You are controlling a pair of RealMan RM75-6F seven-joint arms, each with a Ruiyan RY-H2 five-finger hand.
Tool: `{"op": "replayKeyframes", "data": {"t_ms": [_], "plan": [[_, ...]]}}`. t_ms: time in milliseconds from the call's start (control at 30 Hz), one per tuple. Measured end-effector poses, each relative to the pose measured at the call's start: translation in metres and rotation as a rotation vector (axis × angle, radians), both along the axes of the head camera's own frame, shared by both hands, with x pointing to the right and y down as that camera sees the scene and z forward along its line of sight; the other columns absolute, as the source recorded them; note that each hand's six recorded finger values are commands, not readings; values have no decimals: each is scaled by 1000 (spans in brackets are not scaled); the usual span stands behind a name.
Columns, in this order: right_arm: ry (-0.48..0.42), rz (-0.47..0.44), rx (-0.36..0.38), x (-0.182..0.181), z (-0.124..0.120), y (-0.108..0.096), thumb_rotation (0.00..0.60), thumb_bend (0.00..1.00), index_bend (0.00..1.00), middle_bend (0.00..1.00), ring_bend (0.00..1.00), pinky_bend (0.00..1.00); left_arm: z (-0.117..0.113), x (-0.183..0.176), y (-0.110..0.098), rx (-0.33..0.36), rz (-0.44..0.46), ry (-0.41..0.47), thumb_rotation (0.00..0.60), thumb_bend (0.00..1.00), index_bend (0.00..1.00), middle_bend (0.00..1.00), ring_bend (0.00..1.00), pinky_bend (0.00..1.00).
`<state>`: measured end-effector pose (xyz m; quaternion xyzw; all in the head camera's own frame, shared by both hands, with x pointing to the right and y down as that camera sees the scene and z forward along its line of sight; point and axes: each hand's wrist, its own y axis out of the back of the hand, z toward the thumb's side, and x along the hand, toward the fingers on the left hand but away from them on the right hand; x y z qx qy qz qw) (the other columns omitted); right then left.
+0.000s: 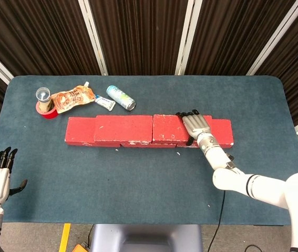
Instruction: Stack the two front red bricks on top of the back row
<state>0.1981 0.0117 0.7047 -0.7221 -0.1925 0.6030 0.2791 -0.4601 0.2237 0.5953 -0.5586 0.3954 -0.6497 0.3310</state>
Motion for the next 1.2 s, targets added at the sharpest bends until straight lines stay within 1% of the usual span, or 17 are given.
{"op": "replayKeyframes", "data": {"t_ms": [133,500,1200], "plan": [[5,-1,-1,-1,0,0,600,120,254,287,177,0,0,0,0,-1,0,-2,600,239,0,0,0,0],[10,-4,1,-4,-2,-1,600,57,249,259,151,0,0,0,0,-1,-1,-2,600,239,0,0,0,0],[37,-3,2,-3,-4,-1,600,29,216,200,112,0,0,0,0,-3,-4,-6,600,238,0,0,0,0]]}}
